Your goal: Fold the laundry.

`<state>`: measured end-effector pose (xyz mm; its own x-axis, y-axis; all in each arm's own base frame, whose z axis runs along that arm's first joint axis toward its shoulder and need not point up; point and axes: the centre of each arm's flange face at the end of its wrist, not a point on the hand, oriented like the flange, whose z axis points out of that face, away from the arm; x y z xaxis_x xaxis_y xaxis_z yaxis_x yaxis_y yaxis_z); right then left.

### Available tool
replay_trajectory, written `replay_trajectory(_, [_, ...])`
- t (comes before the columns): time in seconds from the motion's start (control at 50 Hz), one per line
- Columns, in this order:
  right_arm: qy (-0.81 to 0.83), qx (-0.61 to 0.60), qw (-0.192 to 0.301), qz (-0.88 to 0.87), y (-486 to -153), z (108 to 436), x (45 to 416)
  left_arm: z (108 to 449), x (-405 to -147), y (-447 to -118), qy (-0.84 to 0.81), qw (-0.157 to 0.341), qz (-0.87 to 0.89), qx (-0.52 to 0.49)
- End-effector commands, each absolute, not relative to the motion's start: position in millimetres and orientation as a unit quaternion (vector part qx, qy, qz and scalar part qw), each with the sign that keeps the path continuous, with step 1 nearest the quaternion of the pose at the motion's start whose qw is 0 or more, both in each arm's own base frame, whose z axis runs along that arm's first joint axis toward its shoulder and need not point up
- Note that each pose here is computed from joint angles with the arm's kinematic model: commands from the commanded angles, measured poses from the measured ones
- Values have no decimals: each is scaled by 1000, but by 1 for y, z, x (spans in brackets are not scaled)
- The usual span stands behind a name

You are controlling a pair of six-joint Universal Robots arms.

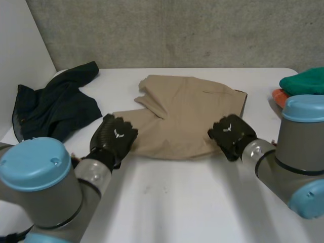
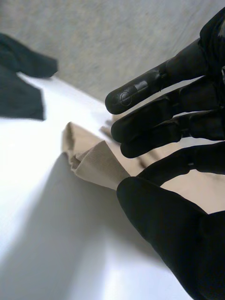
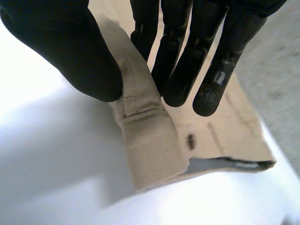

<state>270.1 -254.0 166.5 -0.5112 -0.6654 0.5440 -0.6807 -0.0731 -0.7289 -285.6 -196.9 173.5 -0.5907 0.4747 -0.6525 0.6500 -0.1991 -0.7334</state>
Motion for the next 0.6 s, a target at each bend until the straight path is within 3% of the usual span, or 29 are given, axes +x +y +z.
replay_trajectory(0.02, [-699,545,12,463,-211,185,251,192,-259,-156,674,85,-554,481])
replay_trajectory(0.14, [-708,609,4,358,-165,194,229,205,-233,-107,701,77,-469,532])
replay_trajectory(0.28, [-712,631,2,308,-150,190,216,208,-229,-77,699,54,-422,574])
replay_trajectory(0.42, [-704,622,16,342,-161,183,218,219,-249,-107,671,60,-510,535])
replay_trajectory(0.52, [-699,621,19,353,-161,178,219,237,-249,-166,662,91,-599,442])
replay_trajectory(0.6, [-702,614,18,360,-162,177,220,242,-257,-189,630,81,-646,423])
